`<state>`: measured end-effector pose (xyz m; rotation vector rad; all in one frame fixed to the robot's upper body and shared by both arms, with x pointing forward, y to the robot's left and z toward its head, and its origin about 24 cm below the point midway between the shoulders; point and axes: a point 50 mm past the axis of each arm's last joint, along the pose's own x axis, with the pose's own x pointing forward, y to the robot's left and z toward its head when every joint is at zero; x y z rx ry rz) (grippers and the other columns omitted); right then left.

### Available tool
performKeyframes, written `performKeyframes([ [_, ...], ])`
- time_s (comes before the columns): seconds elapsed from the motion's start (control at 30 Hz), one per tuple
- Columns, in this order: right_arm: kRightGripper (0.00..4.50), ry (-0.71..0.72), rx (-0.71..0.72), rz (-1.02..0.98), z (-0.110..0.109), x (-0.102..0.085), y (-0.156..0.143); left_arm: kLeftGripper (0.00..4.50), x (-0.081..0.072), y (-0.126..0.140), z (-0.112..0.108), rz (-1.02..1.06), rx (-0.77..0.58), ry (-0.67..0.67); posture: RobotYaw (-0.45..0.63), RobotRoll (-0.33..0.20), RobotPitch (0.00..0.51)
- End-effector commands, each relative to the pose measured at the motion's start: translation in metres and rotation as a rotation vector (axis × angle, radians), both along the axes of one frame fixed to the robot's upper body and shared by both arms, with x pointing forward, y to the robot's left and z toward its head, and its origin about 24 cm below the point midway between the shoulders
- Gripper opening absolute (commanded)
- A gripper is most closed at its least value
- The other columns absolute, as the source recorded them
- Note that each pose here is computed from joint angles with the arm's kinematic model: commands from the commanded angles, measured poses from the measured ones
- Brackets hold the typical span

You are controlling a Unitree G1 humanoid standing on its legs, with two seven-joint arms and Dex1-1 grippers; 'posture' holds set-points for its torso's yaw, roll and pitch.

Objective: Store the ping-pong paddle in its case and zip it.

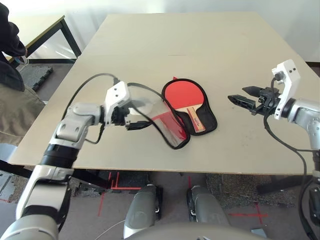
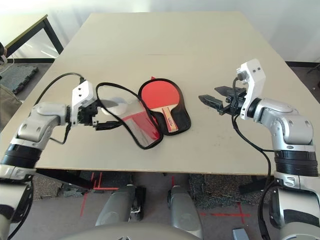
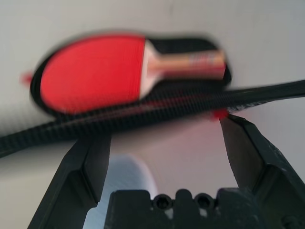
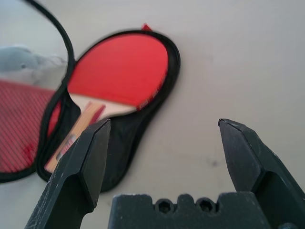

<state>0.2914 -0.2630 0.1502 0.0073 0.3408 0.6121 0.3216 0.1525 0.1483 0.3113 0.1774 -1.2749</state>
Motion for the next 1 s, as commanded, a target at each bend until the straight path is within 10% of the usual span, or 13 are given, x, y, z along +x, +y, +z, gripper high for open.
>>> performKeyframes([
  [0.03, 4.47, 0.03, 0.033, 0.011, -0.001, -0.006, -0.002, 4.5, 0.007, -0.024, 0.002, -0.067, -0.026, -0.009, 0.0, 0.0, 0.092],
  [0.43, 4.47, 0.16, 0.165, 0.047, -0.024, -0.029, 0.007, 4.5, 0.035, -0.101, 0.013, -0.131, -0.125, -0.119, -0.06, 0.0, 0.097],
  [1.0, 4.47, 0.237, 0.239, 0.085, -0.055, -0.015, 0.036, 4.5, 0.007, -0.028, -0.008, -0.042, -0.043, -0.036, 0.02, 0.0, 0.112],
])
